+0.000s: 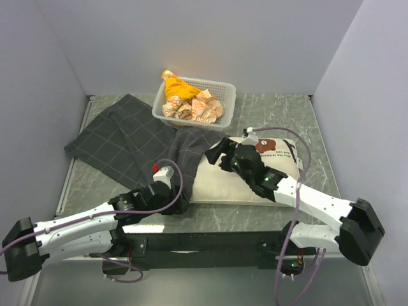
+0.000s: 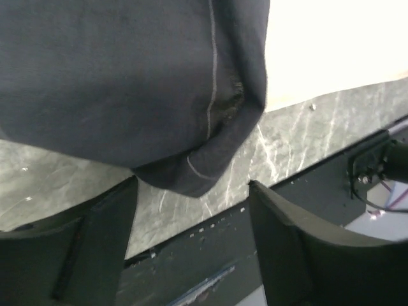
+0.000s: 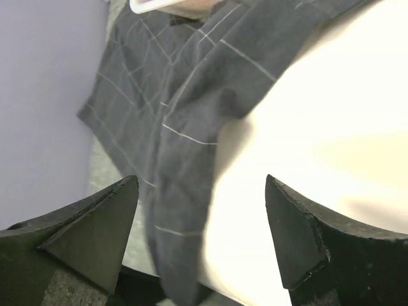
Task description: Put the pillow into the pillowcase
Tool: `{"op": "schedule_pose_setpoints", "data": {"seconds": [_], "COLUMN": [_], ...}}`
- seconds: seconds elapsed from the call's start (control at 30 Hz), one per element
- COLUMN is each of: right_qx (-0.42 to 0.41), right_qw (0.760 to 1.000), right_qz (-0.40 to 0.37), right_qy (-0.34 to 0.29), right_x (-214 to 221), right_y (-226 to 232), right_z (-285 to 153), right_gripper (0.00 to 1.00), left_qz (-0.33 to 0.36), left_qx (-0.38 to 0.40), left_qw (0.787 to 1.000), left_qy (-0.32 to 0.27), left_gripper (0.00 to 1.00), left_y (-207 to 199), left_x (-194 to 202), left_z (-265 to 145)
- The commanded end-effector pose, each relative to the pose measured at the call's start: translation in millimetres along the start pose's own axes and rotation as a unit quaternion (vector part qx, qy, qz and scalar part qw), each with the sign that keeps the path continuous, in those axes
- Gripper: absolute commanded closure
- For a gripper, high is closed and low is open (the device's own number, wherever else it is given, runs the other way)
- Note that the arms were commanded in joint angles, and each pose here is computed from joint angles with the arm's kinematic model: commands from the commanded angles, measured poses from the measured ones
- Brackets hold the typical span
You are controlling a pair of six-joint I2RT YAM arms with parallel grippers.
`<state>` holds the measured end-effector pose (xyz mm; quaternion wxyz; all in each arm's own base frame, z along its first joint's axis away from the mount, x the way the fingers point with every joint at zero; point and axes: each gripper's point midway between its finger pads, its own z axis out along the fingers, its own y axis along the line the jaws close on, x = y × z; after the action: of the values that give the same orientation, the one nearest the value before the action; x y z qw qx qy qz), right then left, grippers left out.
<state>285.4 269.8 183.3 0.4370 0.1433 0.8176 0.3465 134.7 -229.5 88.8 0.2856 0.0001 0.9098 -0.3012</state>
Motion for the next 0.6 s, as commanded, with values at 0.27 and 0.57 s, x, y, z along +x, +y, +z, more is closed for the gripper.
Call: {"op": "schedule_pose_setpoints", "data": {"seconds": [0.27, 0.57], "right_qx": [0.051, 0.057], "right_qw": [0.952, 0.906], "right_qz": [-0.292, -0.384], "right_qy": [0.072, 0.171], "right_x": [74, 131], "right_y": [-49, -60], "right_z": [-28, -5], "right_gripper": [0.09, 0.11], "left_qz": [-0.03, -0.045], "left_qx": [-0.004, 0.033], "left_qw": [0.997, 0.995], "left_qy": [-0.068, -0.08], "left_gripper": [0.93, 0.99], "left_y": [-17, -34], "left_x": [-28, -37], "left_z": [14, 3]}}
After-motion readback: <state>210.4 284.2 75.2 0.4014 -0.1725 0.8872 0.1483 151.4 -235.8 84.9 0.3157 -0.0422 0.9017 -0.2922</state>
